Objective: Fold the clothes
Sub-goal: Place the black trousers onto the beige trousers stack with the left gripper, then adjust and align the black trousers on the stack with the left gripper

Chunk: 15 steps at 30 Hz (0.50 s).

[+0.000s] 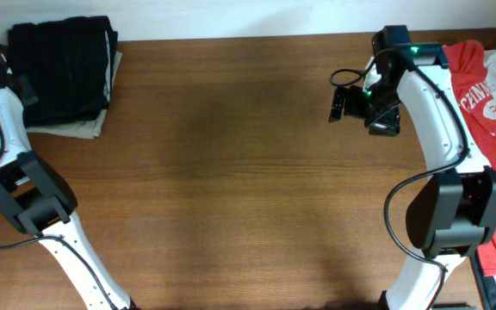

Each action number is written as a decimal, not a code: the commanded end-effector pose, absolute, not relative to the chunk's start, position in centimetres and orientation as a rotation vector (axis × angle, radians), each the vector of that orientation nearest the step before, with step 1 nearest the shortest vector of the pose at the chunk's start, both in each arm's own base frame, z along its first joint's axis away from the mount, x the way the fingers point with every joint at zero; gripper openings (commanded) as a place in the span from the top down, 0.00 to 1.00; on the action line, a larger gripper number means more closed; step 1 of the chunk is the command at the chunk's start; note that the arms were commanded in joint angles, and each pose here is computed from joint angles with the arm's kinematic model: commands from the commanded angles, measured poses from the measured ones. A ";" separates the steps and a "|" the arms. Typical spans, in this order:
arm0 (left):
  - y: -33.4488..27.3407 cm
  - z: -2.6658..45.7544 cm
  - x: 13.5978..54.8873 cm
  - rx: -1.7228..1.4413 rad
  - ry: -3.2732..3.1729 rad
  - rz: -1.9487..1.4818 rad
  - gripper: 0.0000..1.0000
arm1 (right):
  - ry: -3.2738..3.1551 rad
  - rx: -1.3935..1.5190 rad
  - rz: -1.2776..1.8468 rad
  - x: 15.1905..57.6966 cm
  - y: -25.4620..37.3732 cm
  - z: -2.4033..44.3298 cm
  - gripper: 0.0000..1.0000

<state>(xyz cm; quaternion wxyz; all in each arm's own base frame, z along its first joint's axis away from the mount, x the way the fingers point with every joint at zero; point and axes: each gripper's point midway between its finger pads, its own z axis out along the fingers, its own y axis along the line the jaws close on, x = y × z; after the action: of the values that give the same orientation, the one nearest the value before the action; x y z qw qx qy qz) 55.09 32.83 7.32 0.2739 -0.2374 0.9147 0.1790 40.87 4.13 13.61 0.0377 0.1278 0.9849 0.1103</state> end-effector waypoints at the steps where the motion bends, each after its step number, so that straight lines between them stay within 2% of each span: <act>1: 29.3 13.7 58.2 -0.529 2.323 0.202 0.99 | 3.017 0.385 0.325 40.9 3.9 13.8 0.01; 3: 29.7 11.7 57.8 -0.554 2.360 0.231 1.00 | 3.017 0.385 0.325 40.9 3.9 13.8 0.01; 6: 30.7 5.5 56.7 -0.611 2.465 0.288 0.99 | 3.017 0.385 0.325 40.9 3.9 13.8 0.01; 9: 31.9 1.4 55.0 -0.664 2.540 0.353 0.99 | 3.017 0.385 0.325 40.9 3.9 13.8 0.02; 12: 34.2 1.9 53.5 -0.723 2.534 0.459 0.99 | 3.017 0.385 0.325 40.9 3.9 13.8 0.01; 15: 34.7 5.0 53.5 -0.726 2.493 0.465 0.99 | 3.017 0.385 0.325 40.9 3.9 13.8 0.01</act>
<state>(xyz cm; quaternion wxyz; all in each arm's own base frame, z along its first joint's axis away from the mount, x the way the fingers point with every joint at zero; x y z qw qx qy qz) 54.96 32.07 2.19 0.2444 -0.2399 0.9294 0.1374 40.87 4.13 13.61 0.0378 0.1276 0.9849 0.1103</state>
